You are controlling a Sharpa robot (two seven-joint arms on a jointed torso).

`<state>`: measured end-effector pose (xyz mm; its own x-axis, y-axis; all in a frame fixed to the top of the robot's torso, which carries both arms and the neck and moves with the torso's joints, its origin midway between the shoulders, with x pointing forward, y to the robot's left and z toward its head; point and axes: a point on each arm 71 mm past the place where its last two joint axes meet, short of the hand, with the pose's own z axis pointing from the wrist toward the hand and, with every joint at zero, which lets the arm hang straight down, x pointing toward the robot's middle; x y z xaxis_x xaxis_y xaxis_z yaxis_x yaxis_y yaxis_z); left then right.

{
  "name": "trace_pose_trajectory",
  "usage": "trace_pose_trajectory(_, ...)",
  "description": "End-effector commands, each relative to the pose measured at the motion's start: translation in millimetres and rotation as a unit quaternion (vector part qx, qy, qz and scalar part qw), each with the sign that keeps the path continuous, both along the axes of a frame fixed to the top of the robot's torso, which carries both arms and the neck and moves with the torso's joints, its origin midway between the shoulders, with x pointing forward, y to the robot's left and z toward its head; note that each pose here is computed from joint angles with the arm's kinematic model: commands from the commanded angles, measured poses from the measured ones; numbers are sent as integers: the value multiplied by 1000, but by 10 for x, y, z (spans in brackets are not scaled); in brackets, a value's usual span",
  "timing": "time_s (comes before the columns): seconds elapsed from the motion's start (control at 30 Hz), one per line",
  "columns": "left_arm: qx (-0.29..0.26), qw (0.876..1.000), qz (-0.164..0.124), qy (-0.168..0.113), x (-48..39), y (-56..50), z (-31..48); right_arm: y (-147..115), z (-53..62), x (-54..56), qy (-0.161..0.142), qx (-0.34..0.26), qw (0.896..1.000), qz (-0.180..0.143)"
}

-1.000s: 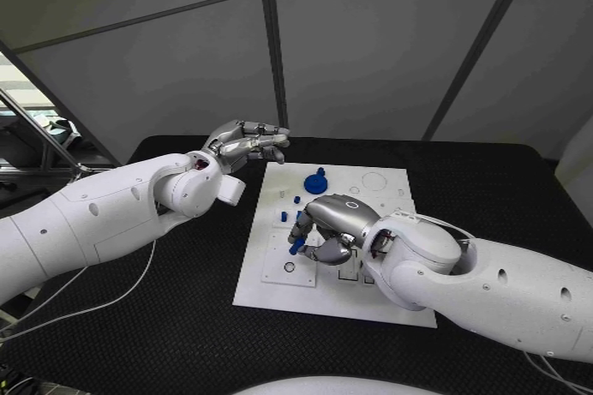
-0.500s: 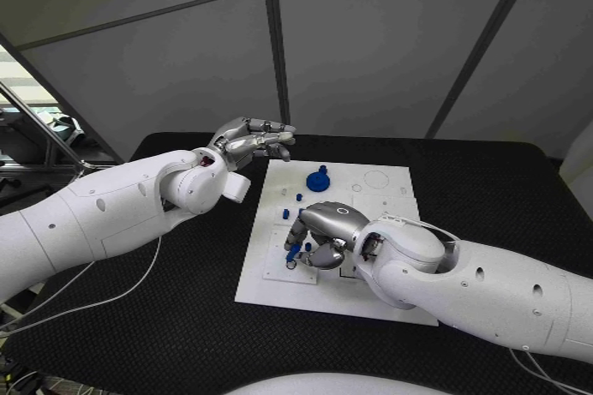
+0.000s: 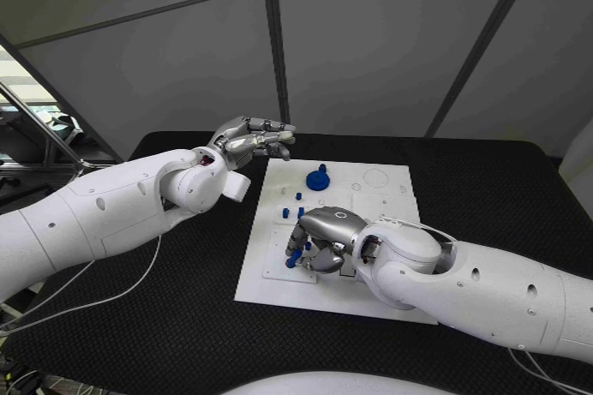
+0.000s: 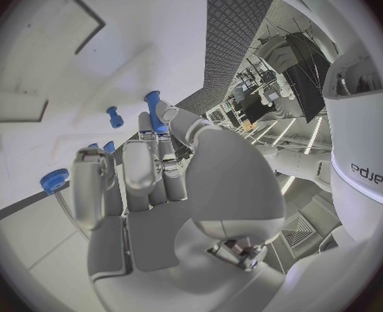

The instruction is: Assemble the parts on the task board

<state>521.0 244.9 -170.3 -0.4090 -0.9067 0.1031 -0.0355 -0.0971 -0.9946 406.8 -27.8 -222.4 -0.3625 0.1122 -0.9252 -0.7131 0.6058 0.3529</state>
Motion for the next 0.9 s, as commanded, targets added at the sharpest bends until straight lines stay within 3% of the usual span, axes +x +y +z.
trace_pose_trajectory(0.03, -4, 1000, -5, -1, 0, -10, 14, 1, -8, 2, -6, -14, 1000, 2)
trace_pose_trajectory(0.27, -4, 1000, -5, -1, 0, -9, 13, 2, -9, 14, -20, -27, 999, -9)
trace_pose_trajectory(0.9, -4, 1000, -6, 0, 1, -10, 11, 108, -73, -65, -17, -34, 999, 14)
